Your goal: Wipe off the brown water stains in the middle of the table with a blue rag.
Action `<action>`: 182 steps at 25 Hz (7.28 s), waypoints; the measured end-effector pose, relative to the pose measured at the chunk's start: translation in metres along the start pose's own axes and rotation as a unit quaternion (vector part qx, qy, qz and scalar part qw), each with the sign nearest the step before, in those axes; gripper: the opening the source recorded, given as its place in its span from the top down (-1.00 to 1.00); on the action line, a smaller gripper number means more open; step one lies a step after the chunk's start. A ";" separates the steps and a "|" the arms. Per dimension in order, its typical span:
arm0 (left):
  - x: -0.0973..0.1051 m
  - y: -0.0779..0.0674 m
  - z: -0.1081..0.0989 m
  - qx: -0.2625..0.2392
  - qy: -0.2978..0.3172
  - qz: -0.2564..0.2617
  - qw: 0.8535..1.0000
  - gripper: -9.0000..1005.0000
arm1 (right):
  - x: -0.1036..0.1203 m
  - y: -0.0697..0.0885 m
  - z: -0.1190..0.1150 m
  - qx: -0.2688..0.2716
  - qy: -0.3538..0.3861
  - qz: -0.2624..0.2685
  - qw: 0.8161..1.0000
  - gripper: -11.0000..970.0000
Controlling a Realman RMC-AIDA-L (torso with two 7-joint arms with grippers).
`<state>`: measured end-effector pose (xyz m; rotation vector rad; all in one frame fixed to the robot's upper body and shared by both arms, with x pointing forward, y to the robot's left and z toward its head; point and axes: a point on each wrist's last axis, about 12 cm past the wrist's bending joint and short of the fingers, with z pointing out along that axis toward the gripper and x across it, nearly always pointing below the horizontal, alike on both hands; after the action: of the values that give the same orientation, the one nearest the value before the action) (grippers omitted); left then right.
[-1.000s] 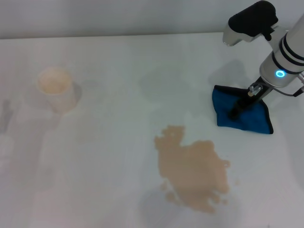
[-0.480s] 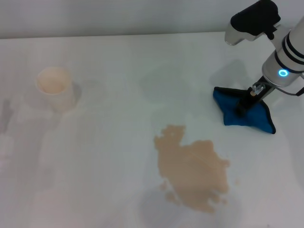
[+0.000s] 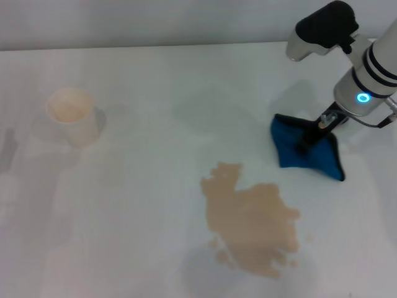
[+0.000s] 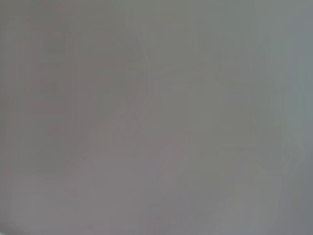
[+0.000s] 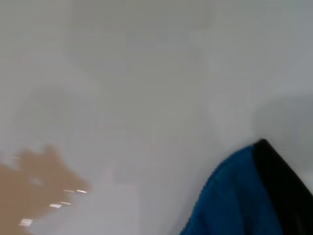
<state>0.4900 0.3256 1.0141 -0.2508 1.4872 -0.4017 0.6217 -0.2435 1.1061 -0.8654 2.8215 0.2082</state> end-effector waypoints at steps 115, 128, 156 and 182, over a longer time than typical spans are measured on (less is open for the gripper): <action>-0.011 -0.022 0.062 0.028 0.006 0.010 1.000 -0.75 | 0.034 0.102 0.026 -0.313 0.031 -0.316 0.895 0.83; -0.010 -0.021 0.061 0.024 0.008 0.008 1.000 -0.75 | 0.009 0.056 0.028 -0.201 -0.139 -0.188 0.951 0.83; -0.011 -0.012 0.059 -0.003 0.011 0.013 1.000 -0.75 | 0.004 -0.004 0.010 -0.084 -0.198 -0.041 0.976 0.83; -0.009 -0.012 0.055 -0.001 0.012 0.012 1.000 -0.75 | 0.078 -0.054 -0.013 -0.104 -0.516 0.167 0.834 -0.67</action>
<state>0.5427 0.3141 1.0311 -0.2316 1.5127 -0.3848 0.5874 -0.3321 1.0980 -0.1372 1.8803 0.7717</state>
